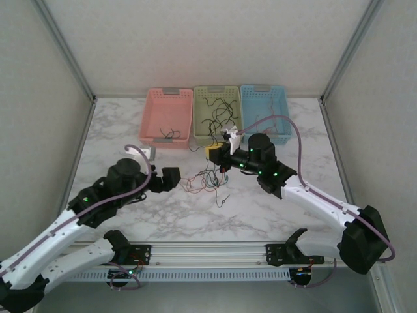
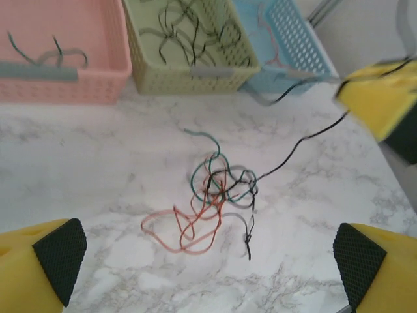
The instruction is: Untangle the cables
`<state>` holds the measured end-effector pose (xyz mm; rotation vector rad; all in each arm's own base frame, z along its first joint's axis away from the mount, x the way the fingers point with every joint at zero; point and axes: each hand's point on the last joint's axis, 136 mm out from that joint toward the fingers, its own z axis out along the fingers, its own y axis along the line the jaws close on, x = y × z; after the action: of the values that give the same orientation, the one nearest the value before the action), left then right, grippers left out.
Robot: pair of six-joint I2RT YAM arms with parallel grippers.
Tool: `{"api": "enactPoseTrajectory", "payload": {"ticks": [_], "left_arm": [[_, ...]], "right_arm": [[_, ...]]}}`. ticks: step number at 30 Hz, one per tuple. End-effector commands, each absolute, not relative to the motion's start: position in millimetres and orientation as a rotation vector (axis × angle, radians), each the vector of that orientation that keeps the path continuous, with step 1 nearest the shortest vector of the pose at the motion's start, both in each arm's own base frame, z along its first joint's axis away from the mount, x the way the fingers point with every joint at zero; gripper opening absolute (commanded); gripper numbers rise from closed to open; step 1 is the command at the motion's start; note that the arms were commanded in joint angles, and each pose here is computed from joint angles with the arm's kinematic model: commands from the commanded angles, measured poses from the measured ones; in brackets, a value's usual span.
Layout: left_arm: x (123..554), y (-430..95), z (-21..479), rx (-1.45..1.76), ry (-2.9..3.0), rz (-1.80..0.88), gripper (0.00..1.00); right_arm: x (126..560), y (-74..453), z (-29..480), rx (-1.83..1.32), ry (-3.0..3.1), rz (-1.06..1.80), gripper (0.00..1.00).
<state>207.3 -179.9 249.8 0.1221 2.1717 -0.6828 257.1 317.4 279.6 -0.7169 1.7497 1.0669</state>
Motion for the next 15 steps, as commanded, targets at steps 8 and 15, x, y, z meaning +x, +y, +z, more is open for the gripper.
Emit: {"api": "enactPoseTrajectory", "payload": {"ticks": [8, 15], "left_arm": [[211, -229, 149, 0.221, 2.348, -0.783, 0.99], [233, -240, 125, 0.246, 2.367, -0.682, 1.00]], "right_arm": [[265, 300, 294, -0.622, 1.771, 1.067, 0.00], [262, 299, 297, -0.638, 1.769, 1.077, 0.00]]}}
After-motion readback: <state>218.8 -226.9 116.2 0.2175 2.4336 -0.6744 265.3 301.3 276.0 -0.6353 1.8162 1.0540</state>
